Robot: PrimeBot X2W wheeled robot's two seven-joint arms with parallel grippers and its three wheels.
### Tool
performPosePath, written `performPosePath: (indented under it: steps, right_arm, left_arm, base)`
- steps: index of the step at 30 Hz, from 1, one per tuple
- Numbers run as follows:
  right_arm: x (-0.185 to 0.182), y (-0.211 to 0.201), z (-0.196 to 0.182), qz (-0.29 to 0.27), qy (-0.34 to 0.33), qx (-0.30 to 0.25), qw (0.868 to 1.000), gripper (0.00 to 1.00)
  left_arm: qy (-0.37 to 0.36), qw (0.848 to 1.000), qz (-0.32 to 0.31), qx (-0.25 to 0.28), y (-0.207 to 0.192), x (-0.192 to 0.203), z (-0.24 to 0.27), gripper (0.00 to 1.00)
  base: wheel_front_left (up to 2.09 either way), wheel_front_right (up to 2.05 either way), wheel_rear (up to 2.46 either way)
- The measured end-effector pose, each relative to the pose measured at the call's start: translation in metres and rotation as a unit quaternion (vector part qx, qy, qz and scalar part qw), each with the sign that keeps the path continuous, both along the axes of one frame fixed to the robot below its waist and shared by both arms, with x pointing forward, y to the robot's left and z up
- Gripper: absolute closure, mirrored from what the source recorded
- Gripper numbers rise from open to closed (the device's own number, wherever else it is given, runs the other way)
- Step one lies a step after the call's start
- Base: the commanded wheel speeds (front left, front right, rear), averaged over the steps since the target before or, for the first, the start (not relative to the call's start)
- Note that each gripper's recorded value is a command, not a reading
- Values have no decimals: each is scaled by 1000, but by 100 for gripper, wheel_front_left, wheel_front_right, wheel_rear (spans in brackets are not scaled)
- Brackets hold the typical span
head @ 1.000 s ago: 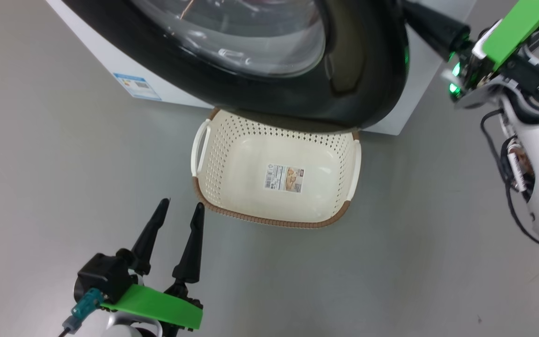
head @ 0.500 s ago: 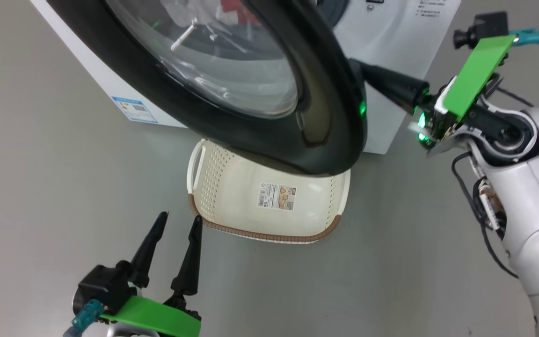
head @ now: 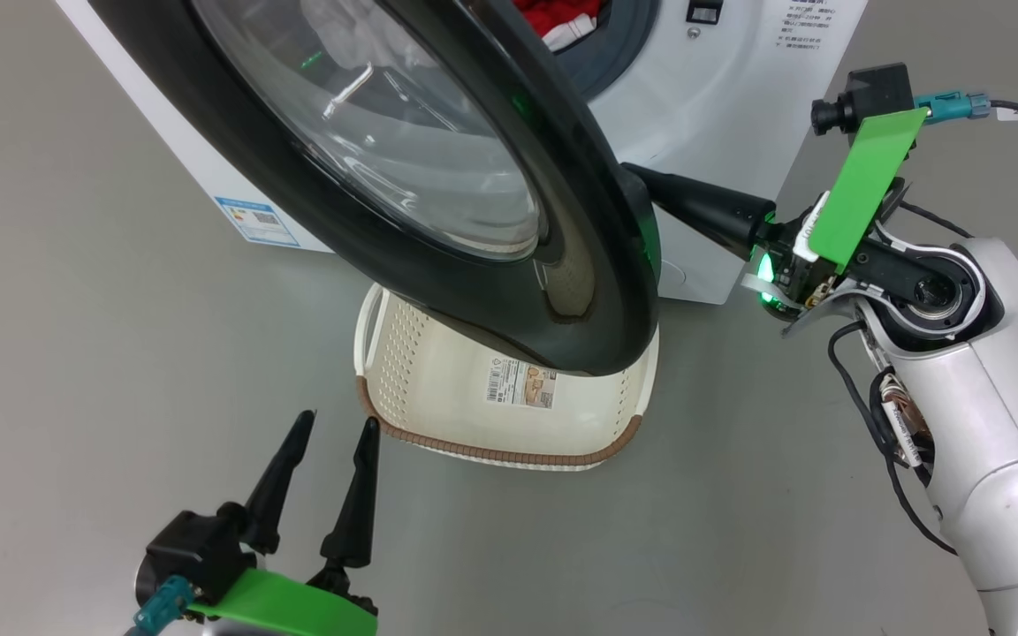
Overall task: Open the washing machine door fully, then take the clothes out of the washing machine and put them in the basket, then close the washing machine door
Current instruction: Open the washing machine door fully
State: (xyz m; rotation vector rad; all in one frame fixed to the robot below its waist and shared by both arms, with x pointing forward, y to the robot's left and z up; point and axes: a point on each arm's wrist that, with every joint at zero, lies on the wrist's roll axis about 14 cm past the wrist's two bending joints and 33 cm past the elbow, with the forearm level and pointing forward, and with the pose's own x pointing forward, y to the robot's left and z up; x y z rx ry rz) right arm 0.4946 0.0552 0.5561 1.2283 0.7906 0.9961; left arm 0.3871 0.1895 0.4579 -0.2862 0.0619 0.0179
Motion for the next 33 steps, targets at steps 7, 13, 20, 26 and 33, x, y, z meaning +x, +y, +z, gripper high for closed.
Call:
performPosePath:
  steps: [7,13,20,26,33]
  right_arm:
    - [12,-8,-6,-45,-7,-17,999,55]
    - [21,-23,-12,-95,-6,-27,995,0]
    - [8,-46,-48,-141,28,-57,988,0]
    - [-6,-67,-69,-180,54,-67,980,0]
    - [-33,-92,-96,-217,91,-80,969,0]
  left_arm:
    - [-1,1000,0,0,0,1,1,0]
    - [-6,1000,-2,-2,-2,2,3,0]
    - [-14,1000,-5,-3,-3,1,9,0]
    - [-8,1000,-6,-5,-4,-6,5,0]
    - [-10,1000,-11,-9,-7,-11,7,0]
  base:
    - [0,0,0]
    - [0,0,0]
    - [0,0,0]
    - [0,0,0]
    - [0,0,0]
